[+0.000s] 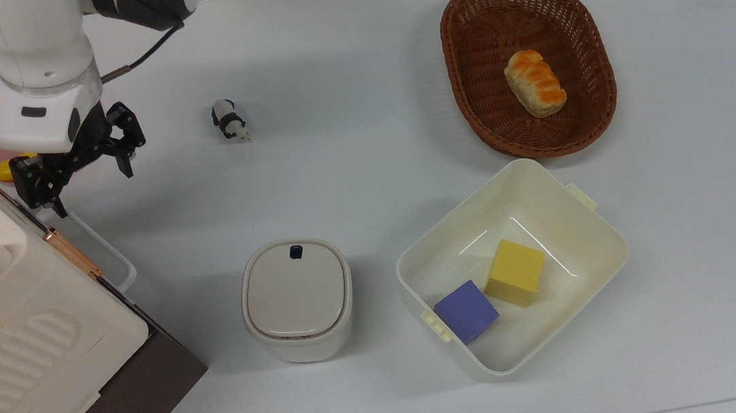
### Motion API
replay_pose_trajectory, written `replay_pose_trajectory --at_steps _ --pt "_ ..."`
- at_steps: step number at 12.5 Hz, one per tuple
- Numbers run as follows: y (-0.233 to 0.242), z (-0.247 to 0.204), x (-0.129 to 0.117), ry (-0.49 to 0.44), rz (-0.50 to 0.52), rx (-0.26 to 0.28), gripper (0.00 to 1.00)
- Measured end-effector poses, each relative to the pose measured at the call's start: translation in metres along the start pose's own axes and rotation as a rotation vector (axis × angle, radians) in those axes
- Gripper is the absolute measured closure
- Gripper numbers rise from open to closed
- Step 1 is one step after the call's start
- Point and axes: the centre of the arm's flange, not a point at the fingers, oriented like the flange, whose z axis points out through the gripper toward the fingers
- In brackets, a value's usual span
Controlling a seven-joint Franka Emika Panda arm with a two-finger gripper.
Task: Slide open the drawer
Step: 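Align the gripper fingers around the white drawer handle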
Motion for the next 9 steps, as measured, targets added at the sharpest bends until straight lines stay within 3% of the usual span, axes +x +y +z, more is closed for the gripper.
replay_pose_trajectory --at_steps 9 --pt "0.009 -0.014 0.002 0.016 0.005 -0.028 0.0"
